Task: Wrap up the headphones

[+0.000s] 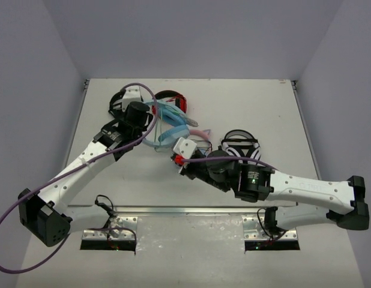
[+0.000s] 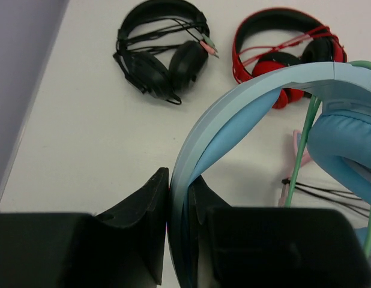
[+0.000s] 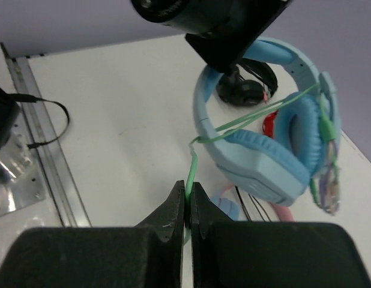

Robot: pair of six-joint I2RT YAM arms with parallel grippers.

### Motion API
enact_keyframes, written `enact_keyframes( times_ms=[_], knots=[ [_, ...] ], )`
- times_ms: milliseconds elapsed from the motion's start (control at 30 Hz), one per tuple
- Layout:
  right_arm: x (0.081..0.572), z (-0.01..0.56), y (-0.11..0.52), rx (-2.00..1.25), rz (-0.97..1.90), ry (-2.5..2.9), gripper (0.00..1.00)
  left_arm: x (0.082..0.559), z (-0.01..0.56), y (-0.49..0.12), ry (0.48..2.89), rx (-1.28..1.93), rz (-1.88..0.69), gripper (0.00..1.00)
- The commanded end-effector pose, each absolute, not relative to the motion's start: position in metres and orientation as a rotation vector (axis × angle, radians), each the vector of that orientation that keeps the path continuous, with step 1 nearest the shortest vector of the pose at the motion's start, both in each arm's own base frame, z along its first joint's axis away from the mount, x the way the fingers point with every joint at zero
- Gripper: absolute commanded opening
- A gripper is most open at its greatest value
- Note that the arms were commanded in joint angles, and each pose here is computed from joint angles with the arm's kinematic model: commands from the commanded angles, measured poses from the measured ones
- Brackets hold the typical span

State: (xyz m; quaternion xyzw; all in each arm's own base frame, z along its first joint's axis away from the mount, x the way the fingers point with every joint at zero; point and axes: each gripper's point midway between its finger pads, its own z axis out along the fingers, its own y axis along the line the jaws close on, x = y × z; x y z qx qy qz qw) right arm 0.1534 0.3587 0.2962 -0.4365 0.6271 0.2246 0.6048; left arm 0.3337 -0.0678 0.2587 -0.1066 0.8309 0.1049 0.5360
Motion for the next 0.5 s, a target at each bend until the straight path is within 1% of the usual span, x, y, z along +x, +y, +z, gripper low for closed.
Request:
enact_keyframes(
  times_ms=[0, 67, 100, 133, 167, 267, 467],
  knots=[
    [0.175, 0.308, 0.344, -1.075, 0.43, 1.442, 0.01, 0.35, 0.299, -0.097, 1.824, -0.251, -0.004, 0.01],
    [0.187, 0.31, 0.341, -1.116, 0.366, 1.429, 0.01, 0.348, 0.291, -0.112, 1.845, -0.154, -0.035, 0.0],
    [0.192, 0.32, 0.34, -1.122, 0.339, 1.412, 0.01, 0.348, 0.285, -0.126, 1.865, -0.082, -0.079, 0.0],
    [0.198, 0.312, 0.34, -1.178, 0.266, 1.412, 0.01, 0.345, 0.281, -0.141, 1.882, 0.002, -0.105, 0.0],
    [0.204, 0.311, 0.338, -1.193, 0.228, 1.414, 0.01, 0.344, 0.274, -0.15, 1.901, 0.063, -0.096, 0.0],
    [0.226, 0.312, 0.331, -1.222, 0.119, 1.404, 0.01, 0.33, 0.262, -0.184, 1.933, 0.258, -0.175, 0.0],
    [0.259, 0.326, 0.305, -1.155, -0.056, 1.312, 0.01, 0.312, 0.233, -0.21, 1.986, 0.453, -0.26, 0.0]
  ],
)
